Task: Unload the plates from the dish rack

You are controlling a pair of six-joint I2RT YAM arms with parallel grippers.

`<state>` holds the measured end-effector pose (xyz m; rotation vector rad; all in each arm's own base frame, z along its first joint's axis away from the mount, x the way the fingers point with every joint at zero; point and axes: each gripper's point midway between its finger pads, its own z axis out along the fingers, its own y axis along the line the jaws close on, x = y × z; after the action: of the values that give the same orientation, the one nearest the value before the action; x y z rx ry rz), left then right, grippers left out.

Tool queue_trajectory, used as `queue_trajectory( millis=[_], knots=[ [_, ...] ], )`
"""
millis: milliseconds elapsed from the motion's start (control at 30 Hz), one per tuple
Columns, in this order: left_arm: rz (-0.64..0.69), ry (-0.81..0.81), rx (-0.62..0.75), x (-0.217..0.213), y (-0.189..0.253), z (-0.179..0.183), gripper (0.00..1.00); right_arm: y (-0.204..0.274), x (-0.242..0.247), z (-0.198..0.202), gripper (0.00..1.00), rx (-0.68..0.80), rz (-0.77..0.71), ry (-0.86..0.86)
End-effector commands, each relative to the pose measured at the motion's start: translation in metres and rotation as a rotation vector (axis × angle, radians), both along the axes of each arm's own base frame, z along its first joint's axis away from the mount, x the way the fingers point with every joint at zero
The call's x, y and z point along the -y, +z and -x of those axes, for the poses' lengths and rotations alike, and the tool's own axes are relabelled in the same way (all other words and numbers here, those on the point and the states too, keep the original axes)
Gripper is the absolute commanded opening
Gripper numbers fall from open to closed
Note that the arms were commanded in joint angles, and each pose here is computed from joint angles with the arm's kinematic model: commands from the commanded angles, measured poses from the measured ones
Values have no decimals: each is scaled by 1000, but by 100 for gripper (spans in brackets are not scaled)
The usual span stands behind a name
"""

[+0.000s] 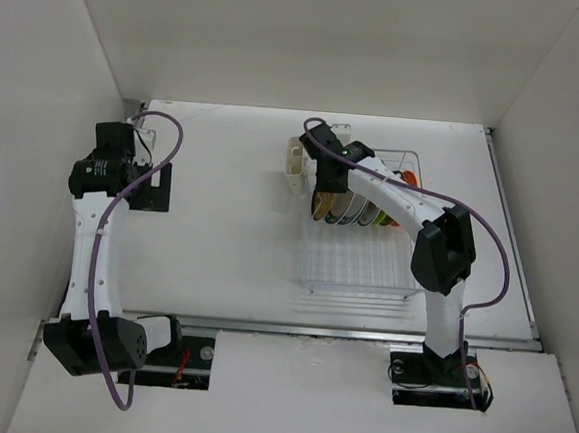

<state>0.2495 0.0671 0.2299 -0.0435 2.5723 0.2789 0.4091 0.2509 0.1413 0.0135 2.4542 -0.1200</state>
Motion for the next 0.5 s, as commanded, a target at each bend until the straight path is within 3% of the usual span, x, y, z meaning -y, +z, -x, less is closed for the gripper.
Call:
queue_trajectory(
  millis=[0,167,467],
  knots=[
    [30,-13,28,8,6,-4,99,12,-11,-14,26,59,-62,-18],
    [73,-41,25,18,5,0,99,63,-2,-15,0,172,-32,-58],
    [110,-66,31,26,10,0,99,175,46,13,0,368,83,-199]
  ],
)
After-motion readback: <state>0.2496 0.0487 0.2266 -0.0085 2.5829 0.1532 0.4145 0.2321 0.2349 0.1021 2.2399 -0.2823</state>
